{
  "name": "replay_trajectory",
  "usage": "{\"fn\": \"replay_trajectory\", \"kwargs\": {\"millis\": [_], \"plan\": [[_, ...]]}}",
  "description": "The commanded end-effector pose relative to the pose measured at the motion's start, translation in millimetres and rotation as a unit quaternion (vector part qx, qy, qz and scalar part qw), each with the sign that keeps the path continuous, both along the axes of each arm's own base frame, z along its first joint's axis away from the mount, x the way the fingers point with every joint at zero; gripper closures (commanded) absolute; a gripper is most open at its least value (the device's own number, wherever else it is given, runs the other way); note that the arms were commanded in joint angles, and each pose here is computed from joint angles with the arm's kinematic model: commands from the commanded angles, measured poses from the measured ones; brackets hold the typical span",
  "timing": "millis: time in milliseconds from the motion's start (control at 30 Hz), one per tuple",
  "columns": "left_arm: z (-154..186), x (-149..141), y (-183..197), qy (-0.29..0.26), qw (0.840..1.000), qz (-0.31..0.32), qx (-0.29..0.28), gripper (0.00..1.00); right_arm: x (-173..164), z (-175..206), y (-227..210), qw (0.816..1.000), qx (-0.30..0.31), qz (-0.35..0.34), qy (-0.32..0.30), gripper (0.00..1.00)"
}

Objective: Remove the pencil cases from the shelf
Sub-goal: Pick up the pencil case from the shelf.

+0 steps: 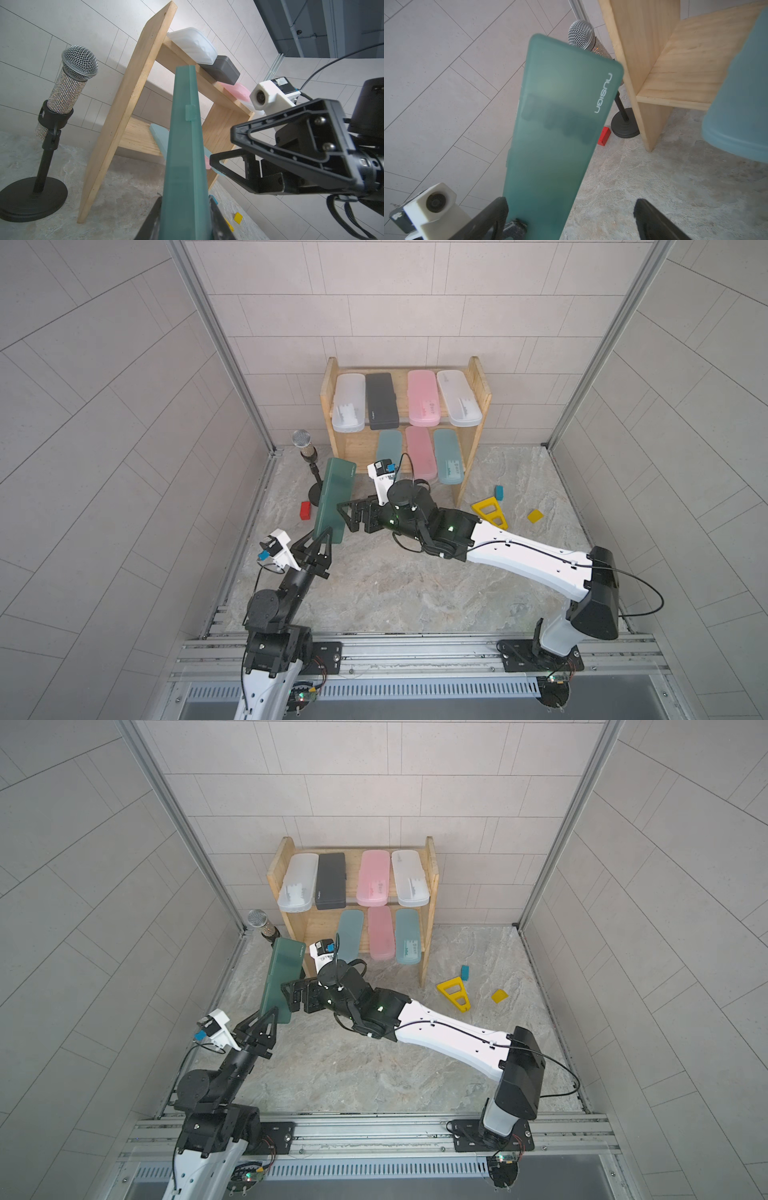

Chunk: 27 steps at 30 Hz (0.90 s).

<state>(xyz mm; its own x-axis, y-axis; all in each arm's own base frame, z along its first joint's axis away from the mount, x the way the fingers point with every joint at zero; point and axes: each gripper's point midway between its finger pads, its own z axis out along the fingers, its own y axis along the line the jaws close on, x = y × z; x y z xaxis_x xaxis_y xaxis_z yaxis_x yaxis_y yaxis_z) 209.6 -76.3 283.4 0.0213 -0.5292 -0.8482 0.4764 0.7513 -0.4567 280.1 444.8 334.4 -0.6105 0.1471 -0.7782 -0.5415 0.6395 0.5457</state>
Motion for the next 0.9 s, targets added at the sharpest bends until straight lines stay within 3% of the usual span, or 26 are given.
{"fn": "replay_trajectory", "kwargs": {"millis": [0,633,867], "plan": [[24.2,-10.3,1.6,-0.043,0.999,0.004,0.007,1.00,-4.8,14.8,8.5,1.000,0.016,0.009,-0.002,0.00],[25.1,-14.1,-5.5,-0.045,0.999,-0.020,0.005,1.00,8.3,-2.9,45.6,1.000,0.014,0.004,0.020,0.00],[21.6,-12.7,-5.8,-0.039,0.999,-0.021,0.004,1.00,10.2,0.2,37.0,1.000,0.010,-0.006,0.010,0.19]]}}
